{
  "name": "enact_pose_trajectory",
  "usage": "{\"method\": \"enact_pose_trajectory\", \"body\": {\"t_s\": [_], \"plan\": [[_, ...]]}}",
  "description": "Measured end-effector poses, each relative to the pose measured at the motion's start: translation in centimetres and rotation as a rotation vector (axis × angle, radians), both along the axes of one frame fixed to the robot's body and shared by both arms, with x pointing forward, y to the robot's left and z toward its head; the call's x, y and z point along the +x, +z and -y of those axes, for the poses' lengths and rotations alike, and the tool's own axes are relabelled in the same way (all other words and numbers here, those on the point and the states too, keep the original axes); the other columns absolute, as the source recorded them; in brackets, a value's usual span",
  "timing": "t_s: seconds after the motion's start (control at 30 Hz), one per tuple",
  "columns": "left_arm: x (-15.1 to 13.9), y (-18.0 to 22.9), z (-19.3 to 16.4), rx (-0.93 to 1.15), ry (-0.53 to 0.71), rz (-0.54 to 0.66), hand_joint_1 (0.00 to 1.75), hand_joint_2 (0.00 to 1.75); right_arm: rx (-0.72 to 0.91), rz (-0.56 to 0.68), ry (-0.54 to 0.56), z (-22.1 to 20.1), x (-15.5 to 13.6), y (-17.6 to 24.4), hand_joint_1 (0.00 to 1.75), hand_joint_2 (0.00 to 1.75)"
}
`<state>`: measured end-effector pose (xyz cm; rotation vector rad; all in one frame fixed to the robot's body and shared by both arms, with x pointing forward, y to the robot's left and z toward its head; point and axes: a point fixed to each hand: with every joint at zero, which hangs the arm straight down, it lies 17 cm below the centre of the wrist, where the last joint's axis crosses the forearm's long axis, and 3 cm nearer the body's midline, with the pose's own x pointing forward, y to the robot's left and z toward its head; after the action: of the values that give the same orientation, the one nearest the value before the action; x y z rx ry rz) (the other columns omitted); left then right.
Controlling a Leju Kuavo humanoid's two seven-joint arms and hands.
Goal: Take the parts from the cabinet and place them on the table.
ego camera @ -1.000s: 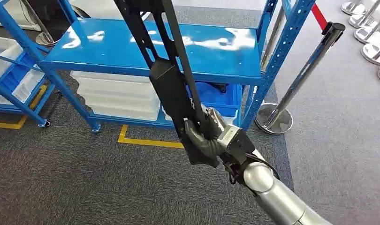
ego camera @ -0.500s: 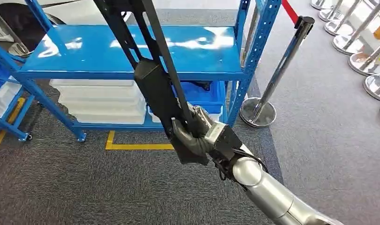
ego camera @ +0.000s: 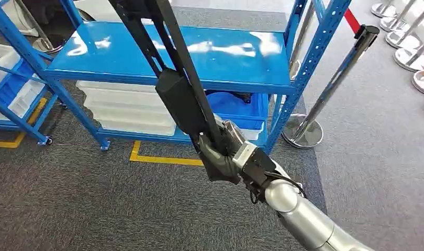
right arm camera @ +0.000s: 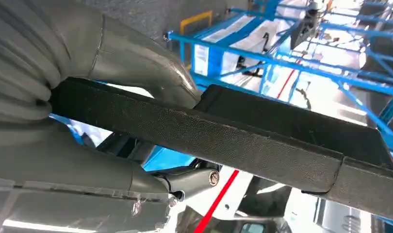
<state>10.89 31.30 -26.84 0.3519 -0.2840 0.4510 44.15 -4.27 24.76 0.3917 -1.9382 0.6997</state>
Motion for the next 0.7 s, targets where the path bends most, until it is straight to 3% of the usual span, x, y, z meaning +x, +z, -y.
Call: {"method": "enact_pose_trajectory", "body": {"t_s": [0.7], "plan": [[0.0,-0.01,-0.01,-0.002,0.004,-0.003,0.0,1.75,-0.005,0.014,0.001,-0.29,0.04,0.36,1.75,1.75]]}}
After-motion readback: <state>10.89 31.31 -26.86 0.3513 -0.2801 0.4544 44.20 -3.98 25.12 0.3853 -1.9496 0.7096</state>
